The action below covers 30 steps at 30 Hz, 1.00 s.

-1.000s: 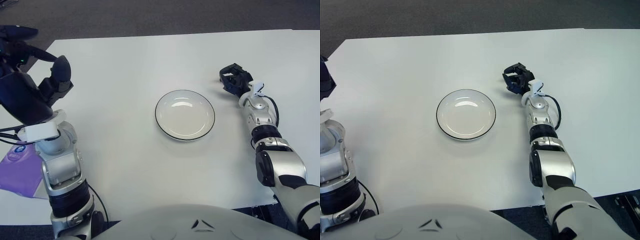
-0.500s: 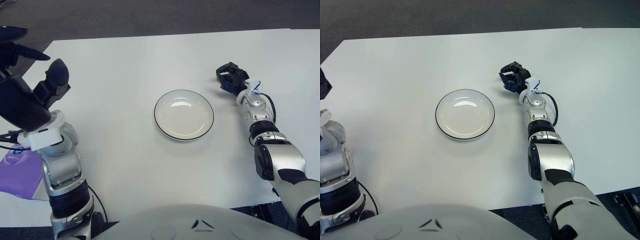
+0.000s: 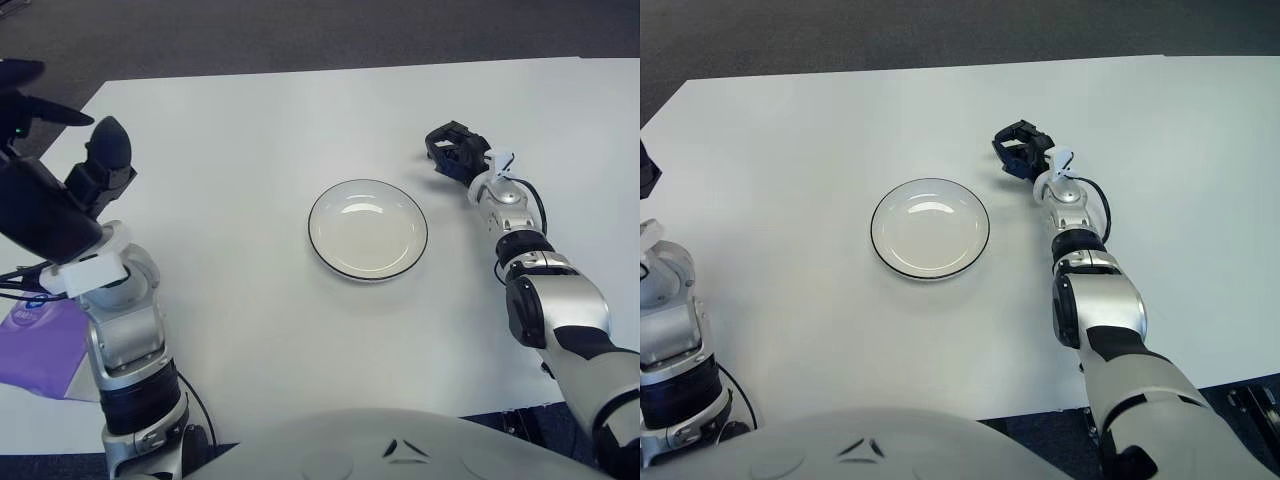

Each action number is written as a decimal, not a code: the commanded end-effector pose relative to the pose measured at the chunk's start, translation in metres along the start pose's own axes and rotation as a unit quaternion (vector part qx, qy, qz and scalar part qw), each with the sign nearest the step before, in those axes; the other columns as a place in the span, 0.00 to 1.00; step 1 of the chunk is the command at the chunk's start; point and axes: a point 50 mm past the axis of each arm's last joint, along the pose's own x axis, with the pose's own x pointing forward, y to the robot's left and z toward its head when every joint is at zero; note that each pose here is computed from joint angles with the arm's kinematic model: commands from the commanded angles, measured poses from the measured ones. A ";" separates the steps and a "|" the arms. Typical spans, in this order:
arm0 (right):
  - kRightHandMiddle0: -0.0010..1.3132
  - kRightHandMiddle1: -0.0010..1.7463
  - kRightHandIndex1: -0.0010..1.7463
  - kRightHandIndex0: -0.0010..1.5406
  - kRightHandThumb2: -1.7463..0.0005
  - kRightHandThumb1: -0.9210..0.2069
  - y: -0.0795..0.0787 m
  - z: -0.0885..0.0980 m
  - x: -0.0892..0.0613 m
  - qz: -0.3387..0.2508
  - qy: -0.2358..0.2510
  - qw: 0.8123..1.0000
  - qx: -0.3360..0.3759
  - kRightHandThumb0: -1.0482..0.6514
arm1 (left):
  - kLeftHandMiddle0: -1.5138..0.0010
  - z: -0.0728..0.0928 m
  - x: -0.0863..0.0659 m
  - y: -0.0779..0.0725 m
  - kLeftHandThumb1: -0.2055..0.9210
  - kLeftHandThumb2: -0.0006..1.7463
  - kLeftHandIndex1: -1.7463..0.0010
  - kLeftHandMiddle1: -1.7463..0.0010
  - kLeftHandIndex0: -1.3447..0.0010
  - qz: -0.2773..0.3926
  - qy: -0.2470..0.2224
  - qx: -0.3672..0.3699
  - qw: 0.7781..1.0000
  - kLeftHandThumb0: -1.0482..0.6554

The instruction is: Put the tissue paper into the plate.

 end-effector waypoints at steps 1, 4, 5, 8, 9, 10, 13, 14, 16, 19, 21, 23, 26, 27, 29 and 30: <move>0.28 0.84 0.80 0.39 0.67 0.17 0.021 -0.007 0.003 0.055 0.025 0.998 0.012 0.61 | 0.44 -0.013 -0.025 0.006 1.00 0.20 0.11 0.00 0.71 0.002 0.107 0.016 0.994 0.41; 0.28 0.82 0.79 0.39 0.70 0.14 0.019 -0.001 0.005 0.062 0.015 0.998 0.016 0.61 | 0.44 -0.011 -0.026 0.008 1.00 0.20 0.10 0.00 0.72 0.006 0.115 0.019 0.993 0.41; 0.28 0.82 0.79 0.38 0.70 0.14 0.019 0.000 0.006 0.063 0.013 0.998 0.016 0.61 | 0.44 -0.010 -0.026 0.008 1.00 0.21 0.10 0.00 0.72 0.007 0.116 0.021 0.993 0.41; 0.29 0.81 0.80 0.38 0.71 0.13 0.017 0.004 0.007 0.067 0.009 0.998 0.018 0.61 | 0.45 -0.006 -0.023 0.014 1.00 0.21 0.09 0.00 0.73 0.022 0.097 0.047 0.994 0.41; 0.29 0.81 0.80 0.38 0.72 0.13 0.017 0.005 0.007 0.067 0.008 0.998 0.018 0.61 | 0.45 -0.005 -0.021 0.015 1.00 0.22 0.08 0.00 0.74 0.029 0.088 0.056 0.994 0.41; 0.29 0.80 0.79 0.38 0.73 0.12 0.016 0.005 0.007 0.067 0.009 0.998 0.018 0.61 | 0.45 -0.003 -0.019 0.020 1.00 0.22 0.08 0.00 0.75 0.045 0.061 0.087 0.993 0.41; 0.30 0.79 0.80 0.38 0.74 0.11 0.014 0.006 0.007 0.066 0.011 0.998 0.019 0.61 | 0.46 0.003 -0.014 0.028 1.00 0.23 0.07 0.00 0.76 0.082 -0.006 0.151 0.985 0.41; 0.30 0.79 0.80 0.38 0.74 0.11 0.014 0.006 0.007 0.065 0.012 0.998 0.020 0.61 | 0.46 0.004 -0.014 0.029 1.00 0.23 0.07 0.00 0.76 0.096 -0.026 0.164 0.981 0.41; 0.30 0.79 0.80 0.38 0.75 0.11 0.014 0.005 0.007 0.065 0.012 0.998 0.020 0.61 | 0.47 0.005 -0.013 0.029 1.00 0.24 0.06 0.00 0.77 0.111 -0.046 0.176 0.977 0.41; 0.30 0.79 0.80 0.38 0.75 0.11 0.013 0.005 0.007 0.065 0.012 0.998 0.021 0.61 | 0.47 0.006 -0.013 0.029 1.00 0.24 0.06 0.00 0.77 0.143 -0.056 0.178 0.972 0.41; 0.30 0.78 0.80 0.38 0.75 0.10 0.013 0.005 0.007 0.065 0.012 0.998 0.021 0.61 | 0.46 0.005 -0.014 0.028 1.00 0.24 0.06 0.00 0.77 0.160 -0.028 0.159 0.974 0.41; 0.30 0.78 0.80 0.38 0.75 0.10 0.013 0.005 0.007 0.065 0.012 0.998 0.022 0.61 | 0.44 0.003 -0.015 0.026 1.00 0.23 0.06 0.00 0.76 0.177 0.015 0.136 0.975 0.41; 0.31 0.78 0.80 0.38 0.75 0.10 0.012 0.005 0.007 0.064 0.012 0.998 0.023 0.61 | 0.43 -0.004 -0.016 0.026 1.00 0.23 0.07 0.00 0.76 0.197 0.074 0.105 0.972 0.41; 0.31 0.78 0.80 0.38 0.75 0.10 0.012 0.004 0.006 0.064 0.013 0.998 0.023 0.61 | 0.42 -0.007 -0.017 0.026 1.00 0.23 0.07 0.00 0.76 0.203 0.091 0.093 0.971 0.41; 0.31 0.78 0.80 0.38 0.75 0.10 0.011 0.003 0.006 0.064 0.014 0.998 0.024 0.61 | 0.41 -0.010 -0.017 0.026 1.00 0.23 0.07 0.00 0.76 0.207 0.105 0.081 0.969 0.41; 0.31 0.78 0.80 0.38 0.75 0.10 0.011 0.003 0.006 0.064 0.014 0.998 0.024 0.61 | 0.40 -0.010 -0.017 0.026 1.00 0.23 0.06 0.00 0.76 0.207 0.107 0.079 0.969 0.41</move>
